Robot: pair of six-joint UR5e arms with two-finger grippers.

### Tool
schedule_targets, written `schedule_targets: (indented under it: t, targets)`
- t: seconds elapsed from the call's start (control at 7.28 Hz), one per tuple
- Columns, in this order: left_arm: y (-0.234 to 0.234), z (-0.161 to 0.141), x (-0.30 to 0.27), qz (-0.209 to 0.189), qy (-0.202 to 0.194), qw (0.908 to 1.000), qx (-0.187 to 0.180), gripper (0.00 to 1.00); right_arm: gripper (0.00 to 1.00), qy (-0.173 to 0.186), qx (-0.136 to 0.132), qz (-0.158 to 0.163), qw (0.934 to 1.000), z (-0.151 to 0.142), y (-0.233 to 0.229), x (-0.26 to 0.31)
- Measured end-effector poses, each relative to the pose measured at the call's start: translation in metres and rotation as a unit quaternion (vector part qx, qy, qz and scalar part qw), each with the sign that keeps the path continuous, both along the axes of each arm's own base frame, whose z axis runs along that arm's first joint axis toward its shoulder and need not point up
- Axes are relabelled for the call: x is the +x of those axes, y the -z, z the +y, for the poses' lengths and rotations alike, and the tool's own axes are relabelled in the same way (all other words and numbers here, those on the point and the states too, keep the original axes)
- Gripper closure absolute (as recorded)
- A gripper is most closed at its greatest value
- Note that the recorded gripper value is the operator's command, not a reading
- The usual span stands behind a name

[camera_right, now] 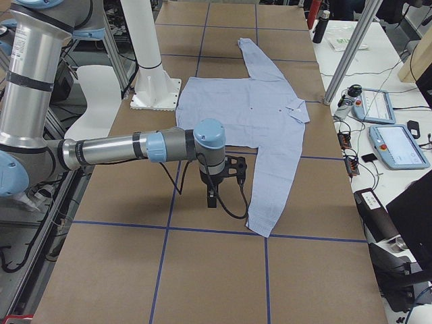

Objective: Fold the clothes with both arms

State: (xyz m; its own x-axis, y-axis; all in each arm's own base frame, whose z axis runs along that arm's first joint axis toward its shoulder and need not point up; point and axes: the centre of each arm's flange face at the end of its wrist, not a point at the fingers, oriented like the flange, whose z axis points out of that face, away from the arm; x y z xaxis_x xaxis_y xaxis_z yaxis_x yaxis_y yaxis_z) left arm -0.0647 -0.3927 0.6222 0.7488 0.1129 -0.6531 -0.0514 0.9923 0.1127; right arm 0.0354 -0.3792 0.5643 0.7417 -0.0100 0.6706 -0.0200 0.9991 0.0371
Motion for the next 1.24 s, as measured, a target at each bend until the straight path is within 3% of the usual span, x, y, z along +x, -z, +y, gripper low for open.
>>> schedule_targets:
  t: [0.41, 0.82, 1.24]
  targets:
    - [0.010, -0.002, 0.000, -0.002, -0.001, 0.9999, 0.016, 0.00, 0.00, 0.001, 0.001, 0.002, 1.0000, 0.000, 0.000, 0.000]
    - [0.025, -0.011, 0.008, -0.043, -0.016, 0.9980, 0.043, 0.00, 0.00, 0.002, 0.004, 0.002, 1.0000, -0.001, 0.000, 0.000]
    - [0.050, -0.026, 0.012, -0.026, -0.024, 0.9965, 0.076, 0.00, 0.00, 0.023, 0.016, 0.002, 0.9996, -0.004, -0.008, -0.001]
